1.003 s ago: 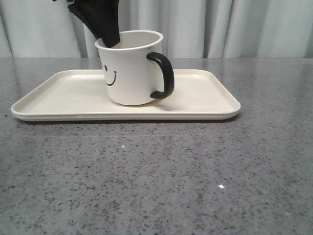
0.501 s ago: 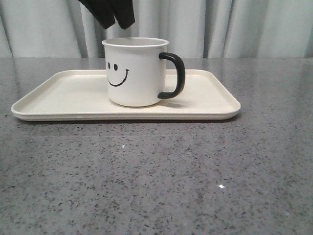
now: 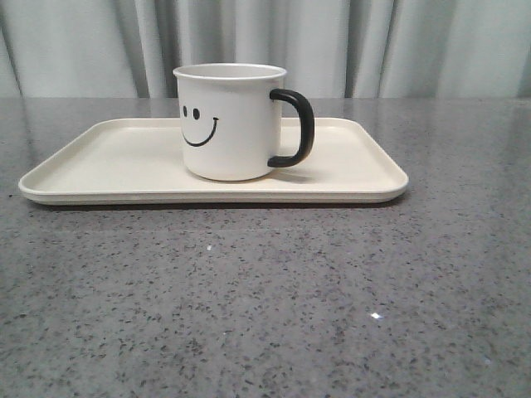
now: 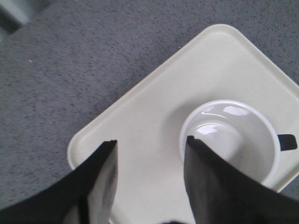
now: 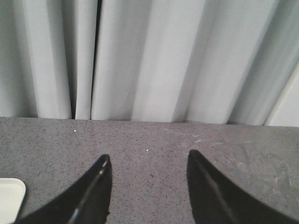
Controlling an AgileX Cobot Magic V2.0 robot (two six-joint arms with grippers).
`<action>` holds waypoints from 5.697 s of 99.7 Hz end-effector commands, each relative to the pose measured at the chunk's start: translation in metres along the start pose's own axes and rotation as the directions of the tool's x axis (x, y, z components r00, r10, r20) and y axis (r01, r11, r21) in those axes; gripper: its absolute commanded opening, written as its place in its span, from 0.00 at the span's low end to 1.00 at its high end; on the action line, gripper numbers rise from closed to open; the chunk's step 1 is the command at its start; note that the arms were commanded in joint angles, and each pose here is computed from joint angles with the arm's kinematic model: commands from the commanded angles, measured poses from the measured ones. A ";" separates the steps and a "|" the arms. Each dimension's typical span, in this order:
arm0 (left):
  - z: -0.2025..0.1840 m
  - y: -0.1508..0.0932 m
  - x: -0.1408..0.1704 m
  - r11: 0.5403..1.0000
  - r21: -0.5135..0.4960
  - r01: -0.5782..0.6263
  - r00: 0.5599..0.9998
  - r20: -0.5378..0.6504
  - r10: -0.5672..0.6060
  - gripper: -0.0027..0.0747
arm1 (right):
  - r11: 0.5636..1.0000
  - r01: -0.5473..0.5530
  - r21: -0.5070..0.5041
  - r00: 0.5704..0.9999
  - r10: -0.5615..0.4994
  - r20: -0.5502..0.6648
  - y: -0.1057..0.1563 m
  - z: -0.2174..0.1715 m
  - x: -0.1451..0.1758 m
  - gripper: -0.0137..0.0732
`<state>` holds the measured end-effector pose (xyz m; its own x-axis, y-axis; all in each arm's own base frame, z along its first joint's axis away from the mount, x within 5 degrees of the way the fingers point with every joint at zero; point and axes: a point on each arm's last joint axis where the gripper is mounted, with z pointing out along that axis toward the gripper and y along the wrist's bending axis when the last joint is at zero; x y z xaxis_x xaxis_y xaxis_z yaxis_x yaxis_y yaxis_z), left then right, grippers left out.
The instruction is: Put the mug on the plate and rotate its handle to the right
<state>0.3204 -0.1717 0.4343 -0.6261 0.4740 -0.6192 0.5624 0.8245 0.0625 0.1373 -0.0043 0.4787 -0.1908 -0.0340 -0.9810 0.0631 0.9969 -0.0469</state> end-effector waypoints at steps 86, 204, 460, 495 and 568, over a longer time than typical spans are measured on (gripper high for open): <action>-0.227 0.018 0.143 0.873 -0.446 0.195 0.932 0.360 -0.024 0.05 | 1.000 0.018 0.012 0.994 -0.019 0.104 -0.002 -0.006 -0.015 0.60; -0.199 0.015 0.188 0.863 -0.454 0.222 0.954 0.283 -0.097 0.01 | 0.776 0.177 -0.606 0.909 -0.364 -0.201 0.173 0.139 -0.024 0.60; -0.197 0.012 0.187 0.882 -0.414 0.227 0.952 0.284 -0.112 0.01 | 0.621 0.244 -0.745 0.816 -0.546 -0.189 0.244 0.186 -0.005 0.02; -0.197 0.012 0.187 0.882 -0.412 0.227 0.952 0.284 -0.112 0.01 | 0.494 0.329 -0.805 0.734 -0.670 -0.111 0.244 0.180 -0.006 0.02; -0.196 0.010 0.187 0.891 -0.392 0.229 0.951 0.284 -0.119 0.01 | 0.453 0.222 -0.863 0.667 -0.716 -0.204 0.271 0.214 0.042 0.02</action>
<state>0.1047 -0.0165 0.4650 -0.5434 0.2805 -0.7912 0.1657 0.9598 0.2265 0.3660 0.2549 0.3568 -0.4066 -0.7441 -0.5301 -0.8571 0.5115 -0.0607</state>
